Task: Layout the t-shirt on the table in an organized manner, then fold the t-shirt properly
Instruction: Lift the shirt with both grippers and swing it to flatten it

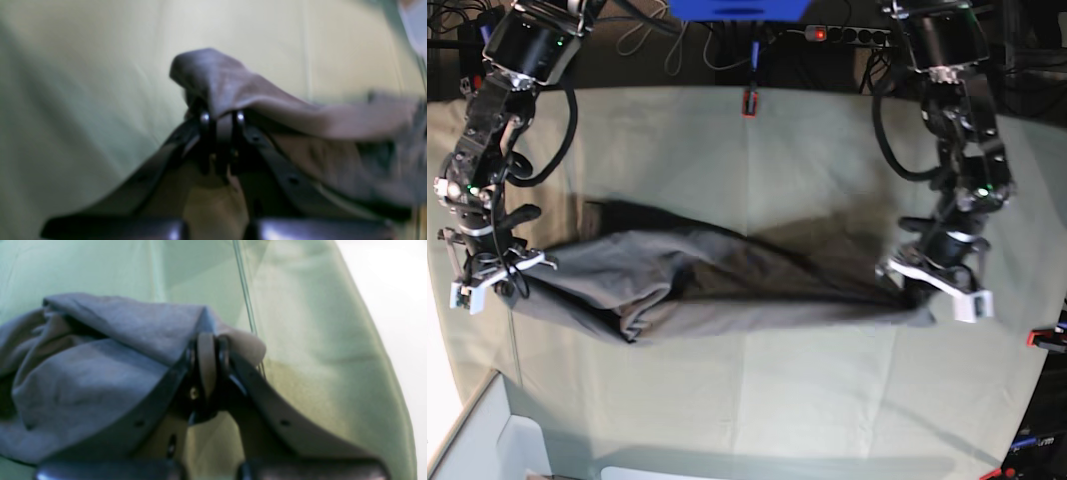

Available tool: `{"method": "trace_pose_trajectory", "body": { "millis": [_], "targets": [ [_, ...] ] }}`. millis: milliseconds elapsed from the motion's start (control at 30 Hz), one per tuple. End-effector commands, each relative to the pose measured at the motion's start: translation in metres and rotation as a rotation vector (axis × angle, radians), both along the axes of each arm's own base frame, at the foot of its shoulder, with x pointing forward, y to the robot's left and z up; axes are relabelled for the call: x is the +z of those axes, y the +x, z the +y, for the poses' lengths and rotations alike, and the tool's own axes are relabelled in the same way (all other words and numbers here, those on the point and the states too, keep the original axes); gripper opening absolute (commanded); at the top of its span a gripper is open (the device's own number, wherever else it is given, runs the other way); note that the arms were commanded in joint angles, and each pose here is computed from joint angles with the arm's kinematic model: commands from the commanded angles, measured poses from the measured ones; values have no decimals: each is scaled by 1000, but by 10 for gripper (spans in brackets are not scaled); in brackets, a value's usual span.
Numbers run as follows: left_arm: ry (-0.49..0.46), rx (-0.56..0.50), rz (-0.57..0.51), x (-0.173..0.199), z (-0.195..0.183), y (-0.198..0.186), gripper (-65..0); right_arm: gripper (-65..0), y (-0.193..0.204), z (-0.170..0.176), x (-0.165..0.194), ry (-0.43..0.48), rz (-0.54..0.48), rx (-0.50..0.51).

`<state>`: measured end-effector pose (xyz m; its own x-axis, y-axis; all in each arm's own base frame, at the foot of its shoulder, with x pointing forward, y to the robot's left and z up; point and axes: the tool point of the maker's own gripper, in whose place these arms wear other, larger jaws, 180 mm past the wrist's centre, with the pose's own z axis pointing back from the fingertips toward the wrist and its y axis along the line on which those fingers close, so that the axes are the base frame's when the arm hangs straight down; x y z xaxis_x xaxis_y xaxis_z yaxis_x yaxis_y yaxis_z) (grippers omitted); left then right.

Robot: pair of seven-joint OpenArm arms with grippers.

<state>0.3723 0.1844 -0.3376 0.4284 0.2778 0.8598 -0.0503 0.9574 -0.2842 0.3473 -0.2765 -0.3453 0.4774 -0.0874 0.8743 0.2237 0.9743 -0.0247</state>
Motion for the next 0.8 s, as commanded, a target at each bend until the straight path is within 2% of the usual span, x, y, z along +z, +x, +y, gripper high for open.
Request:
{"method": "trace_pose_trajectory", "body": {
  "millis": [0, 100, 267, 433, 633, 767],
  "targets": [
    [12, -1, -109, 36, 2, 15, -650, -650, 9, -5, 22, -25, -69, 5],
    [37, 7, -190, 67, 7, 21, -650, -650, 4, -6, 30, -47, -85, 6],
    [106, 57, -344, 130, 29, 17, -650, -650, 1, -3, 72, -113, -178, 15],
    [173, 135, -479, 184, 54, -2, -650, -650, -8, 11, 108, -172, -257, 48],
    [208, 221, -523, 203, 82, -19, -650, -650, -14, 34, 119, -193, -283, 110],
    [218, 268, -527, 205, 97, -27, -650, -650, -15, 40, 119, -181, -287, 115]
  ]
}}
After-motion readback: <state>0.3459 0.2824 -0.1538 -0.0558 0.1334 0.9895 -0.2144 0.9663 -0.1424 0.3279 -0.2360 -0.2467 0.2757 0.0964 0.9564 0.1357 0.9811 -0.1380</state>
